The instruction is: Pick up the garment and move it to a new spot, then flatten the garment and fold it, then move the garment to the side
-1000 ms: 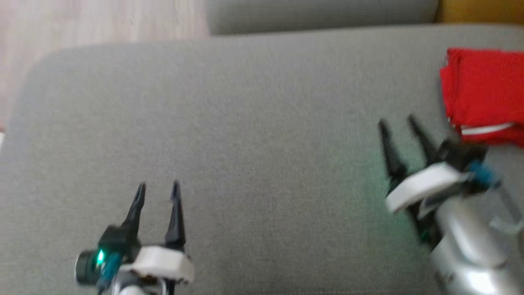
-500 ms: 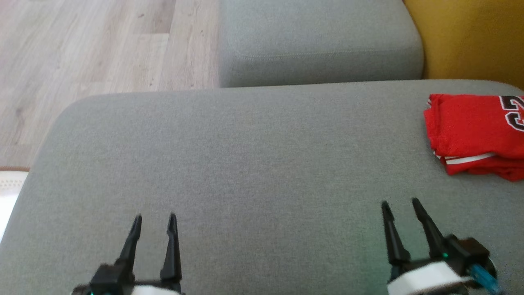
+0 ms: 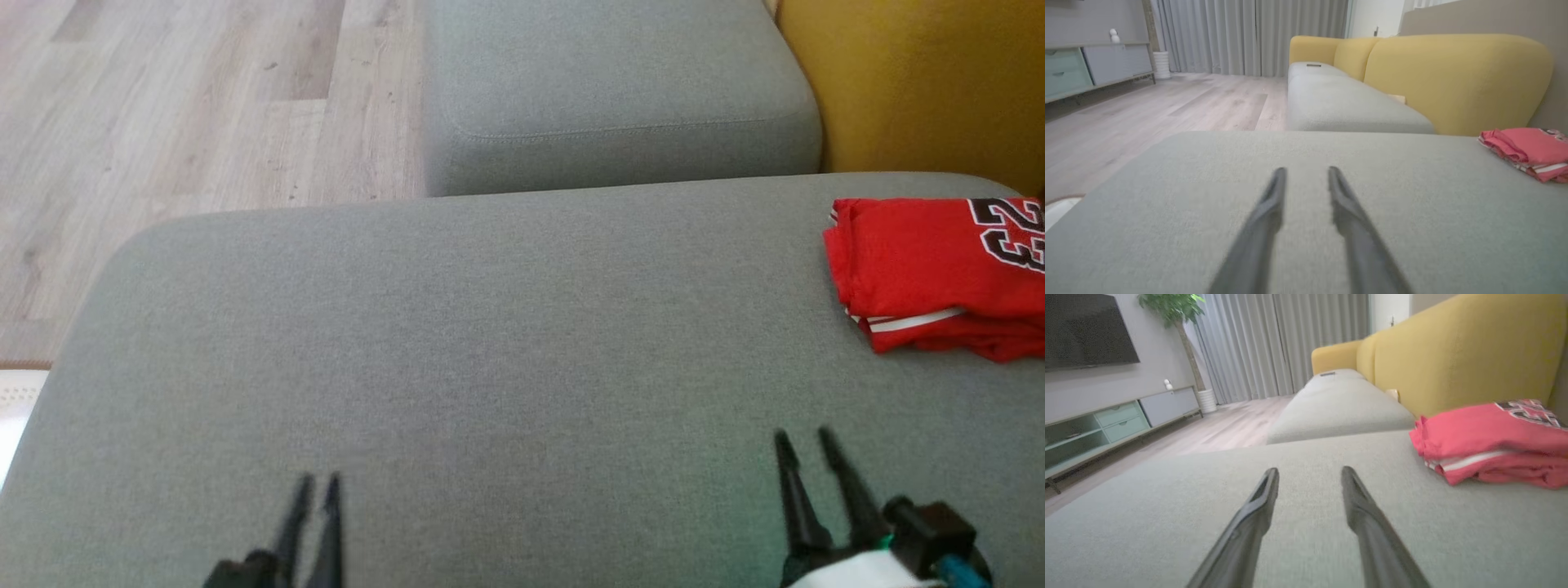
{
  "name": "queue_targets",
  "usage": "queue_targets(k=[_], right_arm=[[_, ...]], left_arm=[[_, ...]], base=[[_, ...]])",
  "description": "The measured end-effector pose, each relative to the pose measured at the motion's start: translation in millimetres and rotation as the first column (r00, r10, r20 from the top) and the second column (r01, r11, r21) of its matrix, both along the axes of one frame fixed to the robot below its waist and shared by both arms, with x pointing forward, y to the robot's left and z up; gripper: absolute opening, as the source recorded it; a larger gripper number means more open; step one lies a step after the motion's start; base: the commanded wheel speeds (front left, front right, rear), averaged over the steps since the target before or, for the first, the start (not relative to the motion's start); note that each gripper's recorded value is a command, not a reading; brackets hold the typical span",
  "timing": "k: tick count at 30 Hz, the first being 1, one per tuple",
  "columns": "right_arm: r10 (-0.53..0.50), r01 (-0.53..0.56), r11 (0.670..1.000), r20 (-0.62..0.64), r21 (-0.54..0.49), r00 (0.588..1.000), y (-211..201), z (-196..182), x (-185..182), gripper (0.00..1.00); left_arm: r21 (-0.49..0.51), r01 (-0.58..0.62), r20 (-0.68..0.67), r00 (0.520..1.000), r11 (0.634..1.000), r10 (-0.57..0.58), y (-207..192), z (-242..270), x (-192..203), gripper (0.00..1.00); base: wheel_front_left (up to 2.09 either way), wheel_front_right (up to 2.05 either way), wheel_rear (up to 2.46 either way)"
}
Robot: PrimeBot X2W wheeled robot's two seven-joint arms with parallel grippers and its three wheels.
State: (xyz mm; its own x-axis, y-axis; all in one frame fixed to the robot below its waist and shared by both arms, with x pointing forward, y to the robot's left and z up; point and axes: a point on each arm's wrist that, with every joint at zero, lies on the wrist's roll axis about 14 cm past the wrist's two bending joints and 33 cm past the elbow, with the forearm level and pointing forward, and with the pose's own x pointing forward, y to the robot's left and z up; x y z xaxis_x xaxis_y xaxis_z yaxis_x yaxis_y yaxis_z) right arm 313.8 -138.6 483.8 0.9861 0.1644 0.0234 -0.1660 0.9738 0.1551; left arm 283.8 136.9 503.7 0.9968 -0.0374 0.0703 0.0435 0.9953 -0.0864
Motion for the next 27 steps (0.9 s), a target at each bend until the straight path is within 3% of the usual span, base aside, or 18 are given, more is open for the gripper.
queue_targets(k=[6, 27], right_arm=[[-0.011, 0.012, 1.000, -0.121, 0.012, 0.993, -3.0, -36.2, -16.6, 0.00], [-0.065, 0.110, 0.962, -0.182, 0.249, 0.981, -15.5, -36.6, -5.4, 0.00]], left_arm=[[-0.013, -0.008, -0.116, 0.993, 1.000, 0.006, 1.7, -34.3, -12.5, 0.00], [-0.264, -0.062, -0.203, 0.979, 0.963, 0.007, 11.2, -46.8, 1.9, 0.00]], base=[[0.00, 0.00, 0.00], [0.00, 0.00, 0.00]])
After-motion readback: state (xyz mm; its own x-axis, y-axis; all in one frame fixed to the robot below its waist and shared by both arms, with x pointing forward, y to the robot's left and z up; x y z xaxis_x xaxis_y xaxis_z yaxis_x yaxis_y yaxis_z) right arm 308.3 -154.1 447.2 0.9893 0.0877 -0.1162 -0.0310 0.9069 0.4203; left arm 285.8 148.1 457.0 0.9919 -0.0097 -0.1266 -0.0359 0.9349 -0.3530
